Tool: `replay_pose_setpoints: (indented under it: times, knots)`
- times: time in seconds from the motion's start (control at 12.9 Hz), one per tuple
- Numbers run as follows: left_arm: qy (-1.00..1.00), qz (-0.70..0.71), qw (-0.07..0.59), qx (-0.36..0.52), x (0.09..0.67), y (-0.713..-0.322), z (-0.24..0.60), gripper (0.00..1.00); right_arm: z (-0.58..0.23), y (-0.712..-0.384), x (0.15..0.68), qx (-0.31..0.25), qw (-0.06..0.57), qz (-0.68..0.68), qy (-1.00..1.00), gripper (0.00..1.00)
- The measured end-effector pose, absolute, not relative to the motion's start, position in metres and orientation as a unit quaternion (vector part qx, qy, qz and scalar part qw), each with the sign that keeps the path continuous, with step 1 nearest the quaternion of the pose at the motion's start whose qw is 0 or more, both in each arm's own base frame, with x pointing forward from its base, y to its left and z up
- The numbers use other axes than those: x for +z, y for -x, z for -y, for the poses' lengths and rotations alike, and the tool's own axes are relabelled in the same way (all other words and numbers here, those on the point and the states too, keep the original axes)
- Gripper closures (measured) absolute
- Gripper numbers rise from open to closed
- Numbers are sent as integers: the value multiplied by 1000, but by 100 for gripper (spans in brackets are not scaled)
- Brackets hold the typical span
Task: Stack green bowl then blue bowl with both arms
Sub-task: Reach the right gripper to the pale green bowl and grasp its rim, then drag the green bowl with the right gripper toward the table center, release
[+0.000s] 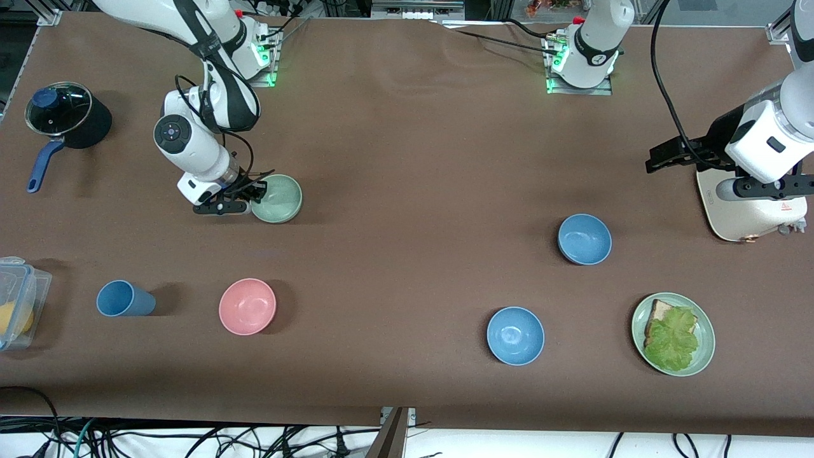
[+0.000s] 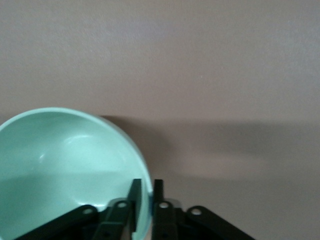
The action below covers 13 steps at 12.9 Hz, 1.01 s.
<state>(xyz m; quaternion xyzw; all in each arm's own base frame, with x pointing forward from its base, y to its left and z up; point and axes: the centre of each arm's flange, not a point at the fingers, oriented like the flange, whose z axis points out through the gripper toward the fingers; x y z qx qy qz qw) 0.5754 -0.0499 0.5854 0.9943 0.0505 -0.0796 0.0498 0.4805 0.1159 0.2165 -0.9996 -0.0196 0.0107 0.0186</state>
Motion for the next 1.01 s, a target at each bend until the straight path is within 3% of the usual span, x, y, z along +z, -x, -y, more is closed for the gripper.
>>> replay_pose_setpoints:
  times: [0.08,0.62,1.01]
  knots:
    - [-994,-51,50,-80,585,-575,50,0,-121,-484,222,4,21,24,999,96]
    - [-994,-50,50,-82,583,-577,50,0,-329,-516,306,-19,78,-17,997,96]
    - [-993,-51,49,-91,572,-581,50,0,-451,-511,228,-8,68,-49,996,96]
